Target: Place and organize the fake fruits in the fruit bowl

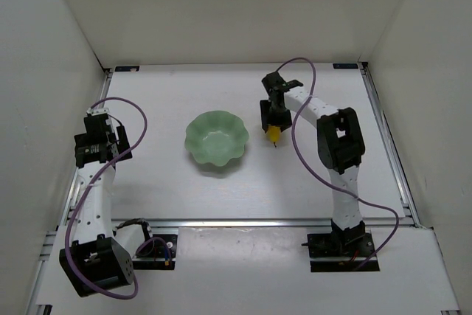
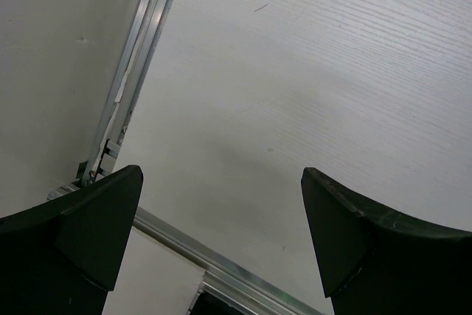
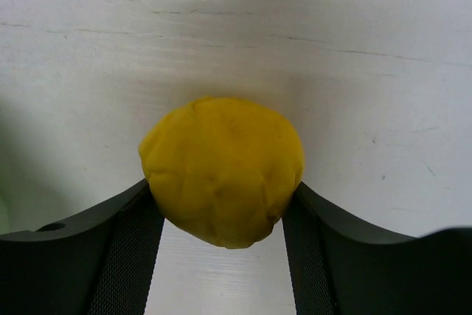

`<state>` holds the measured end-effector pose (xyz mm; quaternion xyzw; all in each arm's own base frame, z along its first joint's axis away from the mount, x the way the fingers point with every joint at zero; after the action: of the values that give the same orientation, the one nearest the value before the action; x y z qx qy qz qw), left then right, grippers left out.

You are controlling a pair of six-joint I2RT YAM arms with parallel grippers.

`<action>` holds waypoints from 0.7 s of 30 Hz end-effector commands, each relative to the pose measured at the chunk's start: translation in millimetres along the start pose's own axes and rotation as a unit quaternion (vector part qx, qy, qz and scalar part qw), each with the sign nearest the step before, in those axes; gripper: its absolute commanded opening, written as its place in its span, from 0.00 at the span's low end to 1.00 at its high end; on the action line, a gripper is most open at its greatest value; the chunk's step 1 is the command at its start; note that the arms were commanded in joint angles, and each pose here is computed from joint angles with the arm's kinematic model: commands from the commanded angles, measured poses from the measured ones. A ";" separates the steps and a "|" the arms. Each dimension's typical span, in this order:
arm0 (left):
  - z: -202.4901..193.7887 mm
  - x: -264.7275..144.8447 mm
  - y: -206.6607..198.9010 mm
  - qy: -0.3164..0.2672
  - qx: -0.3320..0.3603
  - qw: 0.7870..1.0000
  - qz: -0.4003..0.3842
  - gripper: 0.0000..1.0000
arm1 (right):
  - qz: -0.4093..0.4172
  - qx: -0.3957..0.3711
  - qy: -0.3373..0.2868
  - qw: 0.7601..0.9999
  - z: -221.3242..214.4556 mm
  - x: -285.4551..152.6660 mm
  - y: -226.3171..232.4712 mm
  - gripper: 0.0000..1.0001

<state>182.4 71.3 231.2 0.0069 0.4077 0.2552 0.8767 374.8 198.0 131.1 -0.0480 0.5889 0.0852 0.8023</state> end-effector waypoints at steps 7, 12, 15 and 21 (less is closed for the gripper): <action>-1.9 -1.6 0.8 -0.012 -0.005 1.000 -0.003 1.00 | 0.011 -0.036 -0.170 0.985 19.3 -123.6 27.5 0.10; -2.2 0.5 -0.6 -0.007 -0.004 1.000 -0.008 1.00 | 0.141 -0.099 -0.165 0.971 0.0 -144.2 87.5 0.12; 0.4 -0.9 -0.2 -0.011 -0.005 1.000 -0.008 1.00 | 0.177 -0.147 -0.133 0.964 -13.8 -126.0 126.6 0.26; 0.4 -0.9 -0.2 -0.011 -0.005 1.000 -0.008 1.00 | 0.220 -0.189 -0.142 0.946 -14.5 -134.3 162.4 1.00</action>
<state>181.3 70.6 226.6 0.0058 0.4128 0.2519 0.8753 286.5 339.7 240.1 -0.0600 0.4602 0.3429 0.8167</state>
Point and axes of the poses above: each gripper's point midway between its finger pads, its own x axis out along the fingers, its own y axis along the line the jaws close on, z = x × y, the point moved 10 cm from there along -x, back along the fingers, and after that the axes turned 3 degrees about -x, right-handed, at the moved point
